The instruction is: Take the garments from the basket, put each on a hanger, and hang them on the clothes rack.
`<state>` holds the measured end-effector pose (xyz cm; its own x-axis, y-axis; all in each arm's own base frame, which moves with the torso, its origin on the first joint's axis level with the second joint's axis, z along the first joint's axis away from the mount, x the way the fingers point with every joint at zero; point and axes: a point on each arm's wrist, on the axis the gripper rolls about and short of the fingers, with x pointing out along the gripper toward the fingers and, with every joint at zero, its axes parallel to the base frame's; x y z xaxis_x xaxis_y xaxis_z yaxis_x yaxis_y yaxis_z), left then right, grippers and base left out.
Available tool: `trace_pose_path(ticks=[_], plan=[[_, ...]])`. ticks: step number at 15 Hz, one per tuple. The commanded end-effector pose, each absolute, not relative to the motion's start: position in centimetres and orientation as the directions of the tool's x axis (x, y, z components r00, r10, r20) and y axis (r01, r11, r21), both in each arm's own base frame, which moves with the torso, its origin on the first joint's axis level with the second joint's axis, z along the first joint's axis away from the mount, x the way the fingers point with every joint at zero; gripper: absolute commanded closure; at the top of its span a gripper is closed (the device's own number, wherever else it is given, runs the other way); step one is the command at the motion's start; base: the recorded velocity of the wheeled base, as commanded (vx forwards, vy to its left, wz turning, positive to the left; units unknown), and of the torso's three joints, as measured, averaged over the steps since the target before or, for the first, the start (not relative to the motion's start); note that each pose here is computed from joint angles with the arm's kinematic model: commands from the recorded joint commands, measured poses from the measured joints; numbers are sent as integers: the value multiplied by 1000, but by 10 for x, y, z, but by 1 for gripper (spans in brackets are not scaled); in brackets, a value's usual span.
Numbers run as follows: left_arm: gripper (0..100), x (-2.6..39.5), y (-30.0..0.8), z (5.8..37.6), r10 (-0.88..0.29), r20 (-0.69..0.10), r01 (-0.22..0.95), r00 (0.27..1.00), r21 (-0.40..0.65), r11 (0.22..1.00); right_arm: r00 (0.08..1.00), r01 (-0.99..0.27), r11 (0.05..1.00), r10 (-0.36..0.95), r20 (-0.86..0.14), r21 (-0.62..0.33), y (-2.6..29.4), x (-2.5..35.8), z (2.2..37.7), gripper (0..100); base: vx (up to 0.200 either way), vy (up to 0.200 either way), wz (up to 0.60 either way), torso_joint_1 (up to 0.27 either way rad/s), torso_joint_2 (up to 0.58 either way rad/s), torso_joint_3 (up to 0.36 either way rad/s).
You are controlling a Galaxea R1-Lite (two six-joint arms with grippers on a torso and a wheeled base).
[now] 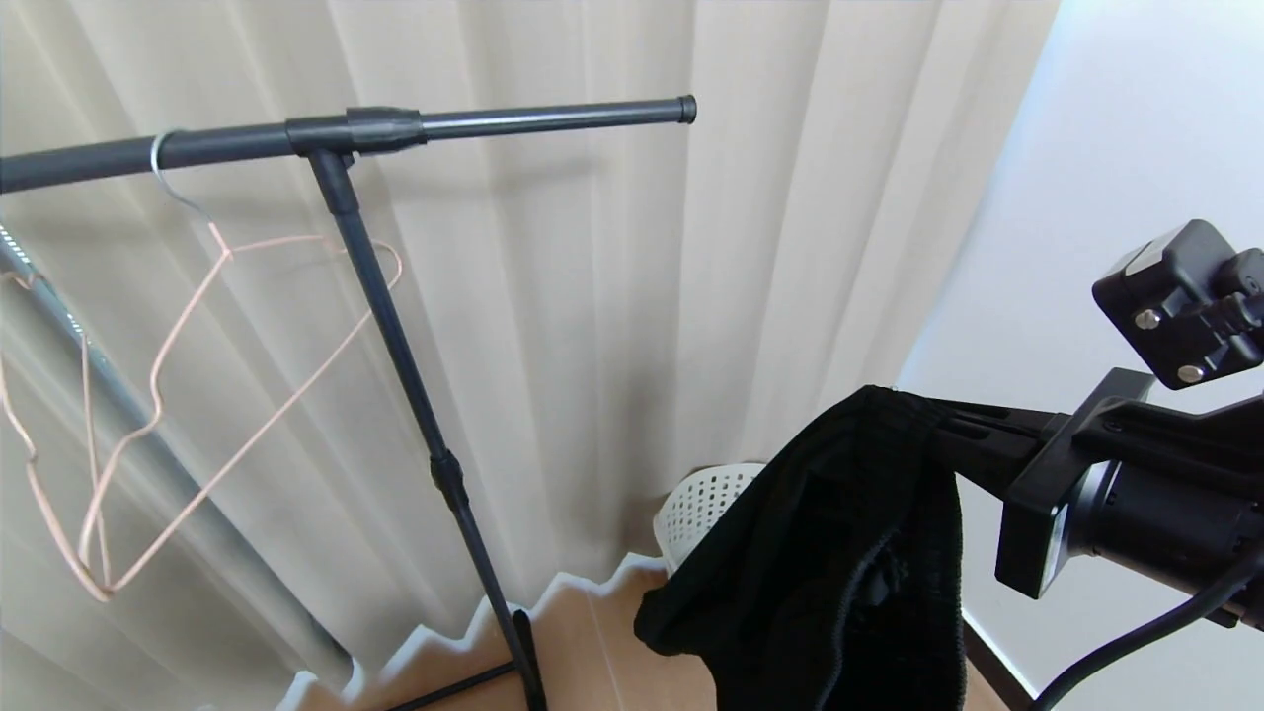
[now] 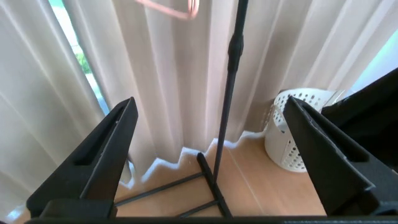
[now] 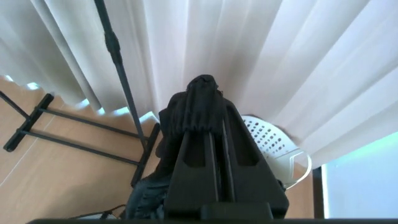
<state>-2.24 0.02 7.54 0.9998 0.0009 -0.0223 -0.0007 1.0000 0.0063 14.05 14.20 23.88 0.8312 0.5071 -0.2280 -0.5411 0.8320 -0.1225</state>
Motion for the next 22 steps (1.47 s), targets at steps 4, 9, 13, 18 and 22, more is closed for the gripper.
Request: trace_pose_path(ticks=[4, 9, 13, 18, 22], plan=[[0, -22, 0, 75, 2, -25, -1, 1000, 8, 1000, 830, -542, 831, 506, -233, -124, 143, 141, 238, 100, 0, 0, 0, 244, -580, -137], [0, -22, 0, 75, 6, -21, -6, 1000, 2, 1000, 829, -542, 831, 505, -240, -126, 143, 141, 236, 100, 0, 0, 0, 221, -501, -177], [0, -22, 0, 75, 5, -21, -5, 1000, 2, 1000, 826, -545, 829, 504, -252, -129, 144, 143, 233, 100, 0, 0, 0, 179, -381, -202], [0, -22, 0, 75, 5, -21, -5, 1000, 2, 1000, 827, -548, 822, 505, -249, -153, 142, 141, 232, 100, 0, 0, 0, 168, -360, -195], [0, -22, 0, 75, 5, -21, -5, 1000, 2, 1000, 831, -543, 818, 490, -264, -189, 140, 142, 227, 100, 0, 0, 300, 36, -73, -34]])
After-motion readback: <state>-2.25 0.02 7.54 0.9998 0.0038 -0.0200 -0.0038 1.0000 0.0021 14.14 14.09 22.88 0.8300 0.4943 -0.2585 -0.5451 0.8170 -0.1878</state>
